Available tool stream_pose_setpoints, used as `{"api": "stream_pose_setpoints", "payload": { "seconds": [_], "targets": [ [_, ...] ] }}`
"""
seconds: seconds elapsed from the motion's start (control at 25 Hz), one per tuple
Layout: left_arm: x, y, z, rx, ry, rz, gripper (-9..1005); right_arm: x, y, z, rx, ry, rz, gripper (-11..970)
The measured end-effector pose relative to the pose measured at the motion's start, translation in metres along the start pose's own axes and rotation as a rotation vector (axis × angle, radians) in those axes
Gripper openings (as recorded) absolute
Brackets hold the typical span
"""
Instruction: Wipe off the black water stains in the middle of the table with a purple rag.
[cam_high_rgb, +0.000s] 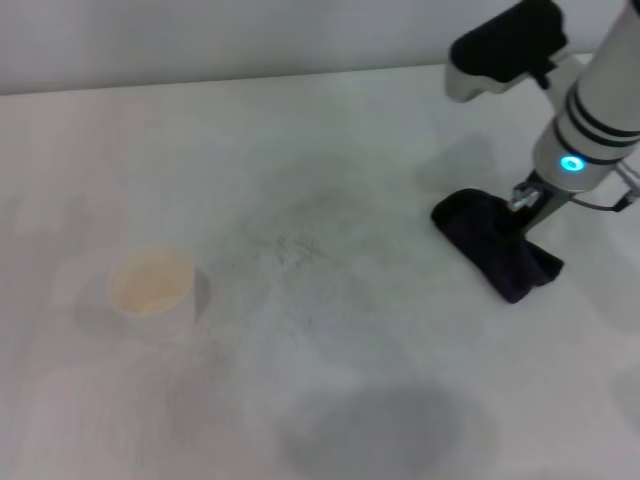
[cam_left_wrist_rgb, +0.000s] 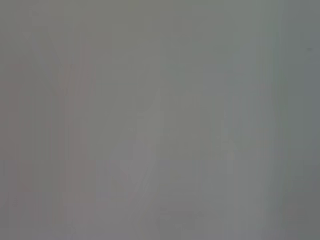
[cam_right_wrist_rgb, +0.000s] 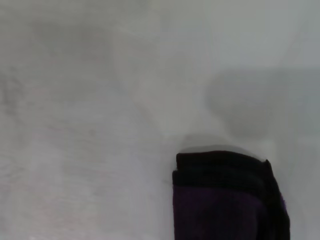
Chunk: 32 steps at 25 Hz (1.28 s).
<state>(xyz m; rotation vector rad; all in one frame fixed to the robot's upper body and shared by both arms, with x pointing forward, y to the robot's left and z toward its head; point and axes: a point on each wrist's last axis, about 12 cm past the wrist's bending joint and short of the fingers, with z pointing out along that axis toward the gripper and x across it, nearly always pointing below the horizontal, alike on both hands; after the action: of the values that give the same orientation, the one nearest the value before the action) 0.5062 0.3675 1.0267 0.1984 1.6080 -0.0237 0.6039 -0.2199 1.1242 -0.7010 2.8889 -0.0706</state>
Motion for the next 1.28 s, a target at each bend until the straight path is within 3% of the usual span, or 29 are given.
{"api": "stream_pose_setpoints", "payload": {
  "seconds": [0.28,0.8,0.84,0.92,1.28],
  "targets": [
    [-0.002,-0.002,0.004,0.010,-0.007,0.000,880,0.012,-0.024,0.001,0.022,0.001,0.063,172],
    [-0.007,-0.007,0.014,0.036,-0.022,0.010,879,0.008,-0.028,-0.010,0.026,-0.033,0.025,222],
    [-0.008,-0.007,0.014,0.037,-0.023,0.010,879,0.008,-0.031,-0.013,0.025,-0.046,0.024,296],
    [-0.008,-0.007,0.015,0.036,-0.025,0.009,879,0.009,-0.040,-0.017,0.017,-0.082,0.031,445],
    [-0.010,-0.010,0.018,0.033,-0.037,-0.004,880,0.025,-0.105,-0.020,0.018,-0.426,0.121,448]
  ]
}}
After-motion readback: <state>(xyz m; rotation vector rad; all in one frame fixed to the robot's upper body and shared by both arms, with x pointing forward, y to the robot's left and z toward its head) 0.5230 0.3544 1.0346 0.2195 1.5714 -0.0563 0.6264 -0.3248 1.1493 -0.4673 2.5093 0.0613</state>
